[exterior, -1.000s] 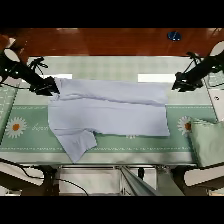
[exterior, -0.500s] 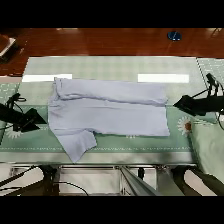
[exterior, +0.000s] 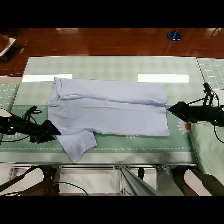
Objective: Fold the shirts.
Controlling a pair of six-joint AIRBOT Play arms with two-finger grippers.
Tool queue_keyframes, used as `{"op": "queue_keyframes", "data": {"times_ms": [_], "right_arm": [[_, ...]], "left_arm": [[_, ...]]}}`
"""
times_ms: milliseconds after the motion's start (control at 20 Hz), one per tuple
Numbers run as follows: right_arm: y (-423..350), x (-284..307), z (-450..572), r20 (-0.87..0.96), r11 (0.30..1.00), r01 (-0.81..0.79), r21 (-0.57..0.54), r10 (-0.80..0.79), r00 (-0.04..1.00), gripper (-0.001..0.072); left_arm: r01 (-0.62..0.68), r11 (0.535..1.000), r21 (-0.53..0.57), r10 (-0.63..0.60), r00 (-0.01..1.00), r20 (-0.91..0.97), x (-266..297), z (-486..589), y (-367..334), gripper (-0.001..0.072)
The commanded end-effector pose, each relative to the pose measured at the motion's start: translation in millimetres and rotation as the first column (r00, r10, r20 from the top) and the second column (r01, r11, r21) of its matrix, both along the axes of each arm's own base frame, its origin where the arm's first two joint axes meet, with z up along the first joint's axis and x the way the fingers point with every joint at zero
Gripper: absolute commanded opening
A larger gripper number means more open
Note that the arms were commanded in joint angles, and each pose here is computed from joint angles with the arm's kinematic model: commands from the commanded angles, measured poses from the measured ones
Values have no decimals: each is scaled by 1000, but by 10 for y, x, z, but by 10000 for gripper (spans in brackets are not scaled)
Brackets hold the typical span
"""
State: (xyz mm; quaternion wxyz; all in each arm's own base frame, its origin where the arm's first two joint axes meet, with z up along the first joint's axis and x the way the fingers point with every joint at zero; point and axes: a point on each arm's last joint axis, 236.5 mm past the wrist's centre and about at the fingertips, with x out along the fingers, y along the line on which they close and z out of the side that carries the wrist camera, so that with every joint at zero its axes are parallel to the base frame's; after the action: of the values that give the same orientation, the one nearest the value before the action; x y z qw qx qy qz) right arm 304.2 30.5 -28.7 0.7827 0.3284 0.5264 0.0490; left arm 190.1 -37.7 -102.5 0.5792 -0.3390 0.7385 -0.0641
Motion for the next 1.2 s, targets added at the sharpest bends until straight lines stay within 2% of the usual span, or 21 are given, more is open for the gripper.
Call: {"op": "queue_keyframes", "data": {"times_ms": [0, 50, 100, 200, 300, 350, 500, 700, 1150], "right_arm": [[6, 32, 17, 10, 1000, 25, 17, -25, 1000, 404], [-13, 53, 20, 10, 999, 46, 20, -46, 999, 404], [-47, 75, 22, 15, 998, 59, 12, -59, 998, 404], [-233, 70, 42, 11, 995, 102, 6, -102, 995, 404], [-384, -281, -111, -109, 998, 51, -32, -54, 993, 404], [-407, -583, -269, -224, 998, 7, -57, -20, 974, 404], [-115, -1149, -575, -397, 998, -41, 38, 53, 916, 404], [63, -1314, -754, -420, 995, -17, 94, 55, 906, 404], [-16, -809, -719, -279, 986, 132, 98, -100, 955, 404]], "left_arm": [[26, 999, 41, -28, 998, 56, 70, -198, -126, 505], [44, 998, 49, -48, 996, 76, 106, -216, -177, 497], [65, 996, 60, -70, 994, 87, 123, -229, -216, 416], [89, 994, 65, -94, 991, 94, 130, -227, -258, 22], [93, 994, 51, -97, 992, 79, 104, -188, -274, 22], [97, 994, 47, -100, 992, 76, 95, -178, -281, 22], [98, 994, 44, -101, 992, 73, 87, -174, -286, 22], [99, 994, 44, -102, 992, 73, 86, -174, -287, 22], [87, 996, 23, -89, 992, 86, 122, -149, -331, 22]]}}
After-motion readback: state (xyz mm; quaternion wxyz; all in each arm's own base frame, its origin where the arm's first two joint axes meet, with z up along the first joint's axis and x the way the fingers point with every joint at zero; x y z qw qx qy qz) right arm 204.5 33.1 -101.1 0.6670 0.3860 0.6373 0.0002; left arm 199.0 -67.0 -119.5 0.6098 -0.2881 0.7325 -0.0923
